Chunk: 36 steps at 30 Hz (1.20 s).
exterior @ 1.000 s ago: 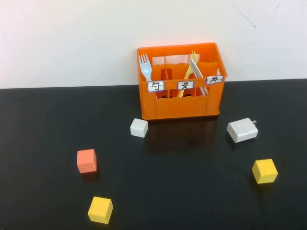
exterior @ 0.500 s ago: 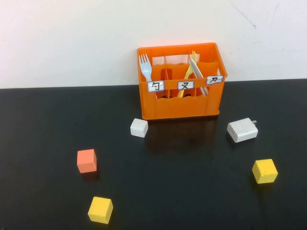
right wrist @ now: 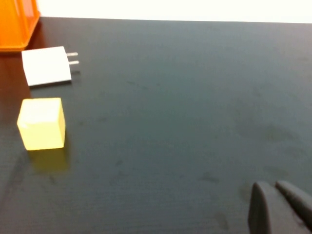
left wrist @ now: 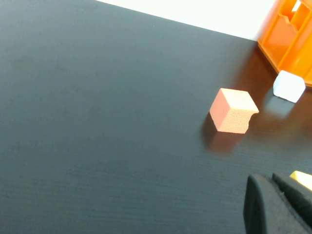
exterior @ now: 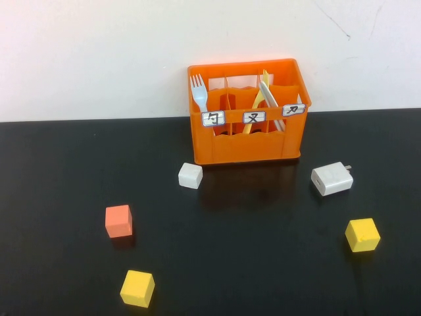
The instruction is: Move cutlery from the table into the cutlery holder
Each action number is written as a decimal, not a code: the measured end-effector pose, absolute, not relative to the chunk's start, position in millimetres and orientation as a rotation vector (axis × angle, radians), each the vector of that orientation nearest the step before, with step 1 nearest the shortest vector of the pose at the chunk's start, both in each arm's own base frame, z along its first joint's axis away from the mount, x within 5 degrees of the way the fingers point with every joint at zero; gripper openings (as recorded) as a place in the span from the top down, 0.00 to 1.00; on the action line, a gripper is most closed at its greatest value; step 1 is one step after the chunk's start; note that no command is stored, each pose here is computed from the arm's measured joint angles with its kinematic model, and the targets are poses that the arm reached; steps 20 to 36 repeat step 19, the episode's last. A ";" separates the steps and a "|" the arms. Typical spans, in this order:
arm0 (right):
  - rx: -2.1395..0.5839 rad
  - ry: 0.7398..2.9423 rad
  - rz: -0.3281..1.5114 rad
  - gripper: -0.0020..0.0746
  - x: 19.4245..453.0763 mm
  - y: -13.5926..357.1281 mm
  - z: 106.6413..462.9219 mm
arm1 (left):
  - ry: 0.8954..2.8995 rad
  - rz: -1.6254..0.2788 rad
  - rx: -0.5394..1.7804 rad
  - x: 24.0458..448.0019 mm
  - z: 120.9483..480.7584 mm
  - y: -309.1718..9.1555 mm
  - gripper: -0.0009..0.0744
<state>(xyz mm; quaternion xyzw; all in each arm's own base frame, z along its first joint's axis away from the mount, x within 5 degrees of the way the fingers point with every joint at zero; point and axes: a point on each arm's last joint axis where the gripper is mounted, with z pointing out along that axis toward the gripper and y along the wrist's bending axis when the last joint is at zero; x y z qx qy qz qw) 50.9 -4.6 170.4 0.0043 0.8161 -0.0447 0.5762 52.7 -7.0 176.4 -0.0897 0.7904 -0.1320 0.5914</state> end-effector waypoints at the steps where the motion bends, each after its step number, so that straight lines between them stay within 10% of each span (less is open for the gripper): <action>1: 0.007 1.911 -0.109 0.98 50.9 -4.7 170.4 | 1.839 -0.307 -0.209 52.7 176.4 -7.0 0.99; 36: 0.005 1.911 -0.113 0.98 50.9 -4.9 170.4 | 1.839 -0.307 -0.209 52.7 176.4 -7.0 0.99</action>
